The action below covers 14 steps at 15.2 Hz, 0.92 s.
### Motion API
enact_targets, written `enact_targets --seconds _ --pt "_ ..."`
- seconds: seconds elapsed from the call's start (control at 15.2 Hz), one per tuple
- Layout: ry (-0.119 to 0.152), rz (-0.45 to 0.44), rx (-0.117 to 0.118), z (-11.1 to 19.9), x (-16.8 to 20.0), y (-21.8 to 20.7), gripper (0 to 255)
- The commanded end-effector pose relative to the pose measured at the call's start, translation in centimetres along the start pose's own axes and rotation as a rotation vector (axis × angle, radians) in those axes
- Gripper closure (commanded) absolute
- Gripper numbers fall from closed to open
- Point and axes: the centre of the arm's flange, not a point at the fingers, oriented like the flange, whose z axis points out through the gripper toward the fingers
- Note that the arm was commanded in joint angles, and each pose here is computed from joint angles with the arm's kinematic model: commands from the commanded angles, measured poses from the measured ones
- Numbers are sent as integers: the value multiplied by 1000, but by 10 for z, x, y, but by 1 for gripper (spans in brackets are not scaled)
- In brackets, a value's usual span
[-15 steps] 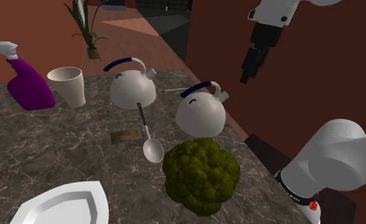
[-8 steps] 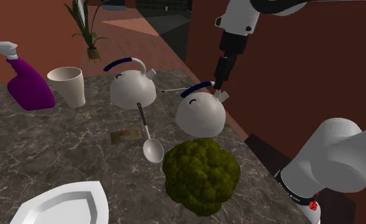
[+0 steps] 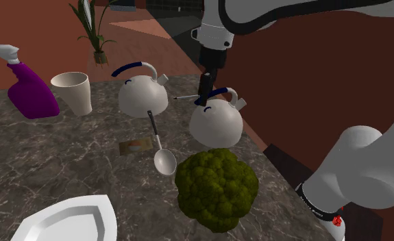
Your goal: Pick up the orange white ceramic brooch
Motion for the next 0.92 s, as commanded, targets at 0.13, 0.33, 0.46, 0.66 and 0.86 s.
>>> enact_targets --seconds 0.13,0.33,0.46,0.66,0.86 --pt "-2 -112 -17 20 43 -25 0" --pt "-5 -195 -30 36 73 -48 0" --pt "-6 -251 -38 46 93 -64 0" --pt "-9 -334 -51 62 119 -90 0" --pt "-11 -417 -64 79 144 -117 0"
